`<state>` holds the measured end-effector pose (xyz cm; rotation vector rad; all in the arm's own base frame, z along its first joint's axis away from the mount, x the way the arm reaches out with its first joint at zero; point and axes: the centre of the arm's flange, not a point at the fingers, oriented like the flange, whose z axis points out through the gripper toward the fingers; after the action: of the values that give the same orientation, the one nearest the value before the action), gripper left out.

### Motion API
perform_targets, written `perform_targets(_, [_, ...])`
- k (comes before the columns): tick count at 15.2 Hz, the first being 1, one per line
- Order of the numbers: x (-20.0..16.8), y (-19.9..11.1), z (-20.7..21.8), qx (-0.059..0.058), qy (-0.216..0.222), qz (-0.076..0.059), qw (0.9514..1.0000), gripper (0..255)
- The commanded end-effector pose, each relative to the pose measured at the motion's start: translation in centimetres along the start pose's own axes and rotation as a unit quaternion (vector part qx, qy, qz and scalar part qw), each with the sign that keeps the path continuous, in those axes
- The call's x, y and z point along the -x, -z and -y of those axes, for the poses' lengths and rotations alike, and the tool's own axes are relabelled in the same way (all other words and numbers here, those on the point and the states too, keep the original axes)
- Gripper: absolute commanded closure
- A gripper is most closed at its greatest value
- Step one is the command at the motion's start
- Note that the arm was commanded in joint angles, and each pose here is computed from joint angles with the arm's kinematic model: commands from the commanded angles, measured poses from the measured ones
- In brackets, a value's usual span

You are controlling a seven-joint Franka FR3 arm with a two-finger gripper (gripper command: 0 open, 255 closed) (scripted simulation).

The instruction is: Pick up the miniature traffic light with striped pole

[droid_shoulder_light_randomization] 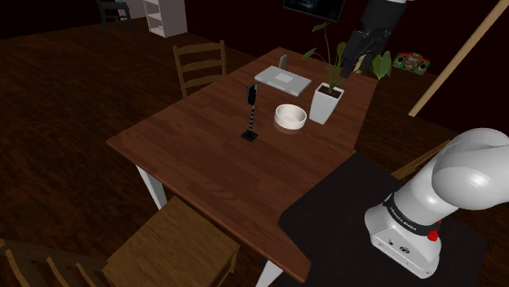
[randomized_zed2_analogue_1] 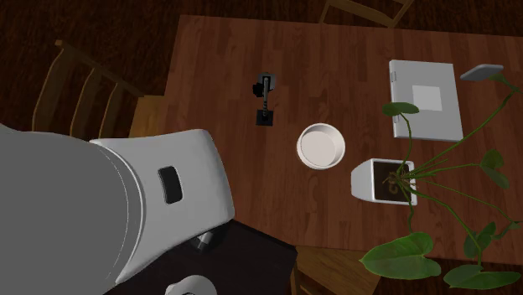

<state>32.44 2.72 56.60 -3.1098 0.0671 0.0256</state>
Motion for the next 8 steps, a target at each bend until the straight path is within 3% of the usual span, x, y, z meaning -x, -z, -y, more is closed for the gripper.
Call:
perform_targets(1, [0.0, 0.0, 0.0, 0.000, 0.000, 0.000, 1.0000, 0])
perform_targets(8, [-7.4, -4.9, -0.1, -0.006, 0.020, -0.013, 0.9997, 0])
